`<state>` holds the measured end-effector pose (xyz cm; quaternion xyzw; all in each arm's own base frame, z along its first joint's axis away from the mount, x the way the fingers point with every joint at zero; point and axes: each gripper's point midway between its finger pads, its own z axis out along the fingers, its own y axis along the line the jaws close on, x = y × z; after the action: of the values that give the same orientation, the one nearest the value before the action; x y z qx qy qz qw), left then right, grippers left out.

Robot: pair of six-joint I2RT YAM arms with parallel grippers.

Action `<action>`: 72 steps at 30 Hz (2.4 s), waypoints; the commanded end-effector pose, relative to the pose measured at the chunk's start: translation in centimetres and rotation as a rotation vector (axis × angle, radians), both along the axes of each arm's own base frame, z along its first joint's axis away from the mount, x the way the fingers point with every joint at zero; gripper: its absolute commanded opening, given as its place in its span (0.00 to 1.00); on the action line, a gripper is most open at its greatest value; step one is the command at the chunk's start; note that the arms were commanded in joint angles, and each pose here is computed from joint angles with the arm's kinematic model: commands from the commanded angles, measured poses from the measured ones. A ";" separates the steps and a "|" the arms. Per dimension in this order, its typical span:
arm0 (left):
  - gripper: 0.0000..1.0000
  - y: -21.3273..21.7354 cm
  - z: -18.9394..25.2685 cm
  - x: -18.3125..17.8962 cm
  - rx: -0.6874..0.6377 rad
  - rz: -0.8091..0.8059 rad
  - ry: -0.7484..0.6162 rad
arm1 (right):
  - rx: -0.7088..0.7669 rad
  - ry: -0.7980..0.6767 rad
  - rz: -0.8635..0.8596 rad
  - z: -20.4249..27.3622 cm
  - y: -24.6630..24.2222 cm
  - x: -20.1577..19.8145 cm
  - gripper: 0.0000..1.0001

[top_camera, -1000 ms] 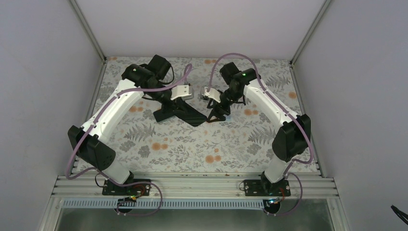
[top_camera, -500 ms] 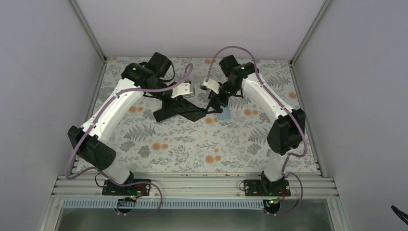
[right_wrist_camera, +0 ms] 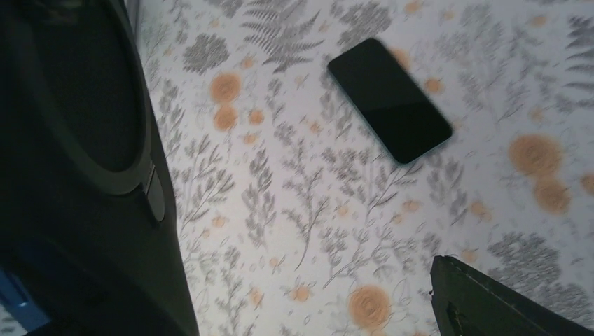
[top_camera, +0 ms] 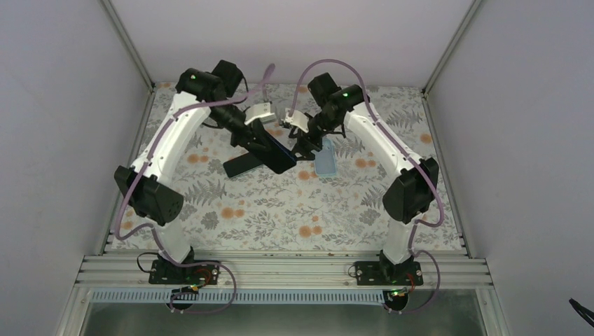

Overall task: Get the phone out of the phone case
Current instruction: Remove the phone case from the phone.

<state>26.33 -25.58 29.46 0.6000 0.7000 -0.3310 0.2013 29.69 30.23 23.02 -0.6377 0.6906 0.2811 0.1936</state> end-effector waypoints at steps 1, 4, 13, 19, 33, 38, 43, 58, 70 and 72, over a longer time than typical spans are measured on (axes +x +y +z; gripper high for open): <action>0.02 -3.1 6.9 3.8 -0.363 -0.048 -0.077 | 0.338 -0.015 0.165 8.0 7.0 -5.1 0.90; 0.02 -3.2 7.1 4.9 -0.358 -0.028 -0.097 | 0.440 -0.044 0.148 10.8 7.7 -5.0 0.90; 0.02 -3.0 6.3 8.3 -0.333 0.091 -0.185 | 0.551 0.147 0.345 15.0 9.5 -10.4 0.86; 0.02 -3.8 7.2 8.2 -0.359 0.086 -0.192 | 0.583 0.221 0.425 15.9 10.7 -13.0 0.83; 0.02 -2.8 9.8 9.3 -0.350 0.131 -0.244 | 0.462 0.205 0.419 12.3 10.2 -14.7 0.22; 0.12 -2.0 9.7 8.2 -0.302 0.138 -0.232 | 0.489 0.134 0.290 12.2 8.3 -11.6 0.03; 0.42 -1.0 8.7 5.6 -0.252 0.116 -0.170 | 0.505 0.110 0.136 12.7 5.5 -6.8 0.04; 1.00 8.1 15.1 7.1 -0.045 0.624 -0.790 | 0.453 0.004 -0.320 12.4 -2.7 5.2 0.03; 1.00 -2.6 5.3 10.3 0.004 0.677 -1.143 | 0.516 -0.110 -0.757 15.0 -4.4 15.2 0.03; 1.00 -4.3 5.6 10.6 -0.064 0.664 -1.089 | 0.513 -0.127 -0.776 15.0 -4.5 16.1 0.04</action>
<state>35.25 -28.26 24.92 0.5357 0.6693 0.1207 0.5004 42.67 26.26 35.21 -0.3241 0.7826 0.3251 0.4204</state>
